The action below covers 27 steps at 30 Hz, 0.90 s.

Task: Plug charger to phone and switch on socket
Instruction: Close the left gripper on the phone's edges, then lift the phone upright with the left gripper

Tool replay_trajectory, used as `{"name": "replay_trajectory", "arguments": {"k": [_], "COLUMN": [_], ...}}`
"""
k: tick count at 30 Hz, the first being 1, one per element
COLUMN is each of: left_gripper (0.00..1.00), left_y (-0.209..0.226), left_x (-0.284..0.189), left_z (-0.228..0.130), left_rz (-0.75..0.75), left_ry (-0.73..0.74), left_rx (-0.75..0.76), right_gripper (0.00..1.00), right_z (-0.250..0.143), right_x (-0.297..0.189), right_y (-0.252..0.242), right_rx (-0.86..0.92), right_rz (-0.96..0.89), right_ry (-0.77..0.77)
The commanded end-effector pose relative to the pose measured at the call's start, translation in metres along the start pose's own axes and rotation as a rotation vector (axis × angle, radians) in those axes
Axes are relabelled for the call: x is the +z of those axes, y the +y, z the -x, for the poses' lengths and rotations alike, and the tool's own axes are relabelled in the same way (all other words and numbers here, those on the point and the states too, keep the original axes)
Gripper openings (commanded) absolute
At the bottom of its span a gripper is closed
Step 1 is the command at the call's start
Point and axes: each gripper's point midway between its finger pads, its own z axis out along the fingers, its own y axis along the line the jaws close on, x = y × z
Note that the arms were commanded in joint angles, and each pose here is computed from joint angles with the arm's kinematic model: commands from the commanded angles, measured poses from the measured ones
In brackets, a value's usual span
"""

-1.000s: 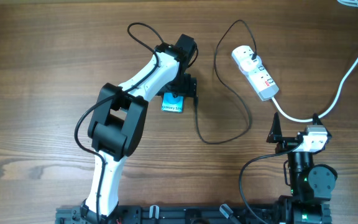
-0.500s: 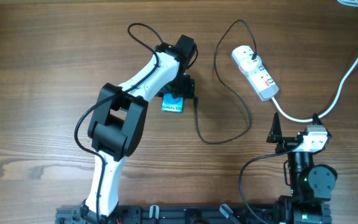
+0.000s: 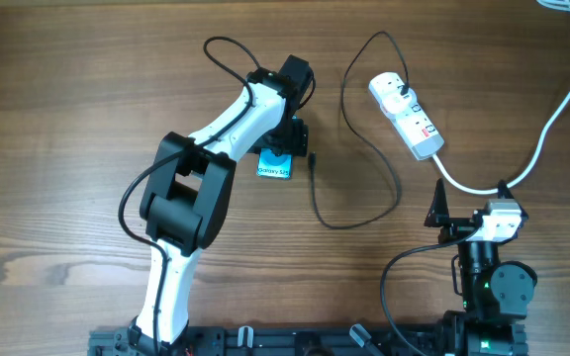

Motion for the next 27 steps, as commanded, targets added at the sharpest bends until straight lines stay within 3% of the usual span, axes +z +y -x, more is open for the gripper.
{"name": "replay_trajectory", "arguments": {"k": [1, 4, 27], "left_gripper": [0.80, 0.75, 0.73], "left_y": [0.009, 0.009, 0.006], "left_x": [0.018, 0.018, -0.027], "left_z": [-0.005, -0.005, 0.006], "left_rz": [0.042, 0.042, 0.013], "left_ry": [0.034, 0.034, -0.034], "left_rx": [0.005, 0.005, -0.006], "right_gripper": [1.00, 0.99, 1.00], "right_z": [0.001, 0.001, 0.001], "right_x": [0.000, 0.000, 0.000], "right_y": [-0.001, -0.001, -0.001], "right_rx": [0.013, 0.013, 0.013], "right_rz": [-0.010, -0.010, -0.010], "right_ry": [-0.005, -0.005, -0.005]}}
